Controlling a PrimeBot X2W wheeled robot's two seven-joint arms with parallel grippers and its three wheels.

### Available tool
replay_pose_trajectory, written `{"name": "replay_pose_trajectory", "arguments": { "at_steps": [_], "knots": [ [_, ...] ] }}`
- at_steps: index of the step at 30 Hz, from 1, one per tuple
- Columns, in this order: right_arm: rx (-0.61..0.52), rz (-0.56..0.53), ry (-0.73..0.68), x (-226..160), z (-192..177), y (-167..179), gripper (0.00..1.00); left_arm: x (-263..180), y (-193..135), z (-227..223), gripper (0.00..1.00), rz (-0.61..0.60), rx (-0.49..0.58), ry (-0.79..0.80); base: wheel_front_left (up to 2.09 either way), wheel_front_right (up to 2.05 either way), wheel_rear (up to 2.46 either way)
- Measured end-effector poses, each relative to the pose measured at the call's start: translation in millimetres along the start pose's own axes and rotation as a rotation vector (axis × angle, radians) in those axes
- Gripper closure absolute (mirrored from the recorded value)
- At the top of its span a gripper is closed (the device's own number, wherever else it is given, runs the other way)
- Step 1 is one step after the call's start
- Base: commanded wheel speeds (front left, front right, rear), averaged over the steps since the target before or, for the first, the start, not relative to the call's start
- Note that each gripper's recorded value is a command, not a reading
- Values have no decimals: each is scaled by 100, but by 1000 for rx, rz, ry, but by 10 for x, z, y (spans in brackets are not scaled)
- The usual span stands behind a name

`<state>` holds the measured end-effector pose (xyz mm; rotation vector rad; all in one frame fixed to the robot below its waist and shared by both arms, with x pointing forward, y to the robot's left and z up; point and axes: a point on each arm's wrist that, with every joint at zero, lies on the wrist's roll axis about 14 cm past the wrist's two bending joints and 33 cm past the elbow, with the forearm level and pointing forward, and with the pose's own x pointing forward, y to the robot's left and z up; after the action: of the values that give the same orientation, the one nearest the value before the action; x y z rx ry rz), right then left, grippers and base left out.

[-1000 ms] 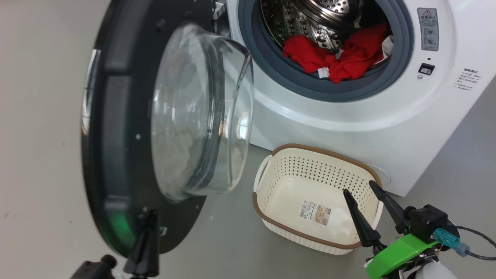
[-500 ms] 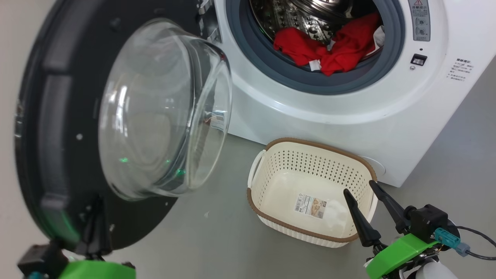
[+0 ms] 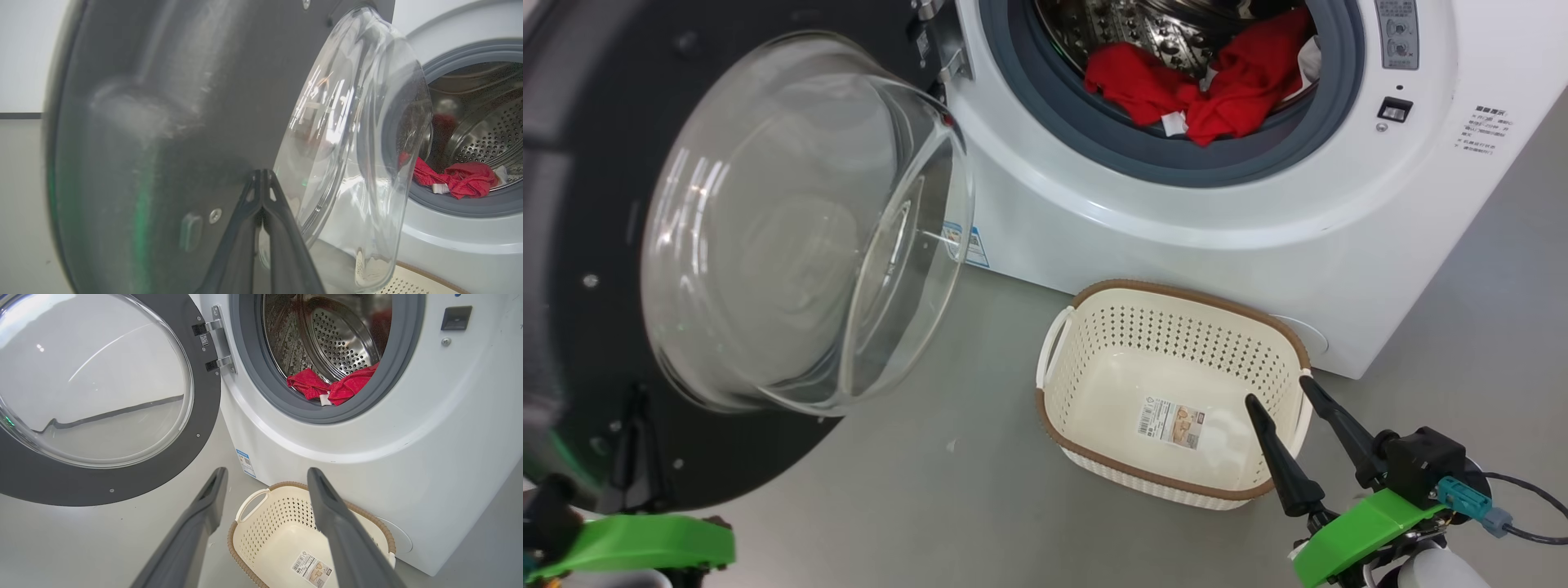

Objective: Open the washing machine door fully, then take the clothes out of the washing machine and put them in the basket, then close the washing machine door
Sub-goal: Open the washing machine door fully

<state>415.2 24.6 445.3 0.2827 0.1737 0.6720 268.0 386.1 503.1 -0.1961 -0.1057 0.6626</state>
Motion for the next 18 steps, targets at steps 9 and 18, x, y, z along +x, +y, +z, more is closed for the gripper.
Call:
{"name": "replay_pose_trajectory", "arguments": {
  "at_steps": [9,18],
  "knots": [
    [7,-8,11,-9,-50,-39,0,115,217,26,100,63,20,-1,0,0,0],
    [24,-19,30,10,-147,-110,0,321,441,41,100,135,51,10,0,0,0]
  ]
}}
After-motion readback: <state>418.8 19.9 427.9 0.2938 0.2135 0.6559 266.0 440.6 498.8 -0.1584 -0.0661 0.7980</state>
